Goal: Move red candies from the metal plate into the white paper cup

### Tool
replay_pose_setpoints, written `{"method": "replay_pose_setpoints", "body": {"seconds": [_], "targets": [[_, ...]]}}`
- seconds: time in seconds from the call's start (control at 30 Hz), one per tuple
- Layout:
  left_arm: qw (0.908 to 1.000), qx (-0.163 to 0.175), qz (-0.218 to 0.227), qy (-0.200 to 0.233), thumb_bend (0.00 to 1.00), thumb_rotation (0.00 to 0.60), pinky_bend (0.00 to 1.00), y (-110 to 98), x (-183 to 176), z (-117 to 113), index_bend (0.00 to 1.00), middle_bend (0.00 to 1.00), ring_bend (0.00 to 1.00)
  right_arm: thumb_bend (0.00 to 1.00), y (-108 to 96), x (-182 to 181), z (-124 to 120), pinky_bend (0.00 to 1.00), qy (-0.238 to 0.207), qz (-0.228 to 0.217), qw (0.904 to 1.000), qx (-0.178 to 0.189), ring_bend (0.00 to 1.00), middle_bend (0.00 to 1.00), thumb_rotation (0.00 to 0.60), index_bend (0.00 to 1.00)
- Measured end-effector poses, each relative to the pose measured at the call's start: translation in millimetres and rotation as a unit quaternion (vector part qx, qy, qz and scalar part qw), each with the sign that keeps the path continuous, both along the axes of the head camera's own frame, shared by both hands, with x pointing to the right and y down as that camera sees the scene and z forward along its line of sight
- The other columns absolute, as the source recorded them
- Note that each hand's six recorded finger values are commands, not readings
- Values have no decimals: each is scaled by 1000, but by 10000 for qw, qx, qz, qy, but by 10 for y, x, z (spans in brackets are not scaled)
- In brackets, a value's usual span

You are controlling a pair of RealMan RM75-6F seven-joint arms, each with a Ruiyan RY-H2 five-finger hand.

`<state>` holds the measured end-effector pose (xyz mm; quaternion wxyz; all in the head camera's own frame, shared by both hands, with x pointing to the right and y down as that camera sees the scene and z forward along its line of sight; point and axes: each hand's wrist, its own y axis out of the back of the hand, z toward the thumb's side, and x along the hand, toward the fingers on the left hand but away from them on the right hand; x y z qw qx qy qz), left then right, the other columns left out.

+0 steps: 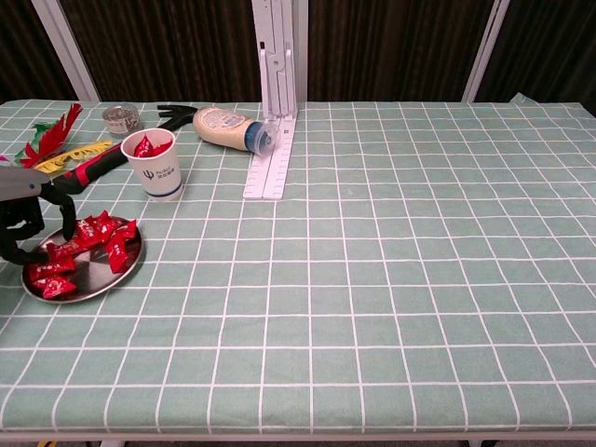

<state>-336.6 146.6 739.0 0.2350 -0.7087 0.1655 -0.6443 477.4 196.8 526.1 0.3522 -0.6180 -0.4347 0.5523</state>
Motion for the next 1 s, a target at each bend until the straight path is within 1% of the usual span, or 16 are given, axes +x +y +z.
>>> {"method": "replay_pose_setpoints", "body": {"seconds": [0.23, 0.5, 0.6, 0.73, 1.0], "targets": [[9997, 251, 31, 37, 283, 600, 1000, -71, 82, 16, 475, 945, 996, 88, 5, 12, -6, 343, 20, 16, 10000, -8, 56, 213, 600, 76], [9994, 297, 178, -81, 269, 600, 1000, -32, 114, 77, 484, 950, 996, 89, 4, 23, -9, 344, 19, 34, 10000, -4, 56, 213, 600, 76], [9992, 337, 176, -88, 267, 600, 1000, -15, 122, 79, 488, 951, 996, 88, 3, 19, -10, 347, 15, 27, 10000, -7, 56, 213, 600, 76], [9989, 411, 189, -115, 265, 600, 1000, 2, 125, 102, 517, 953, 996, 88, 8, 12, -10, 348, 12, 18, 10000, -10, 56, 213, 600, 76], [9986, 461, 209, -161, 266, 600, 1000, 37, 98, 115, 519, 953, 996, 88, 11, 9, -25, 348, 32, 19, 10000, -1, 56, 215, 600, 76]]}}
